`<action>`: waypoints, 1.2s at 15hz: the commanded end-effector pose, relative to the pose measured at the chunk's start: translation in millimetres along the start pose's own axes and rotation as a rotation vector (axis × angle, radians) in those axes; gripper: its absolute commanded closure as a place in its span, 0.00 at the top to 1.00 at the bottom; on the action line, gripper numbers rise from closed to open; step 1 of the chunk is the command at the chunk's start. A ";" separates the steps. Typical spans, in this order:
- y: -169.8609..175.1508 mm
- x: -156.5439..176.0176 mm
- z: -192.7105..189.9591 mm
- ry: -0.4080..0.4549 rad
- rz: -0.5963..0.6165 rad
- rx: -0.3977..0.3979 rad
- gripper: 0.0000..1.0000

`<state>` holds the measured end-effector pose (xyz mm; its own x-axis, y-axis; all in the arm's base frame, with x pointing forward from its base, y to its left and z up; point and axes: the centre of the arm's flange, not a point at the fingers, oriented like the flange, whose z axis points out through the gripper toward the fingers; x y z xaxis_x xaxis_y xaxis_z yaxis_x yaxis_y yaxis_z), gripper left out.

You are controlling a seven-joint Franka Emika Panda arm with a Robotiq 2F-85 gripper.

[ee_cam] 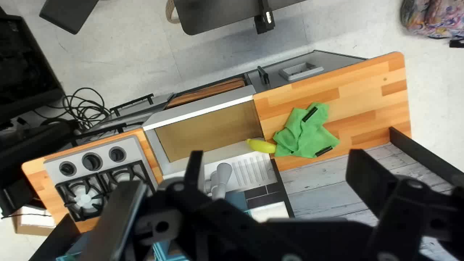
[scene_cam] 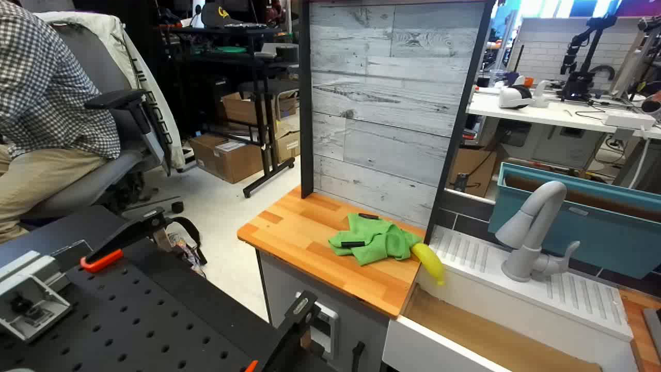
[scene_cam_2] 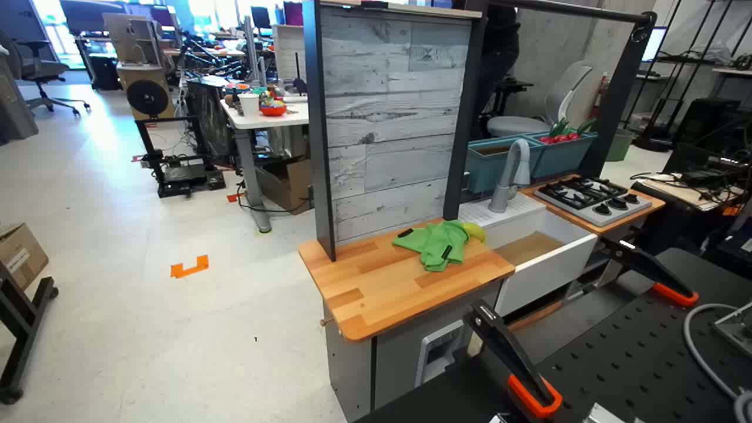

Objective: Move the tap to the left

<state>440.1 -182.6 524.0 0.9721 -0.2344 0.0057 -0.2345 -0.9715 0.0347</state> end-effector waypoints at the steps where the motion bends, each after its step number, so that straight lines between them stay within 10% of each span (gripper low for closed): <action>1: 0.0 0.1 -0.3 0.001 0.000 0.000 1.00; 7: -2.1 4.9 0.6 -0.005 0.007 0.017 1.00; 18: -24.6 134.0 103.1 0.050 0.156 0.001 1.00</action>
<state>532.5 -178.5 446.3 0.9306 -0.3605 0.0637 -0.3617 -0.9322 0.0090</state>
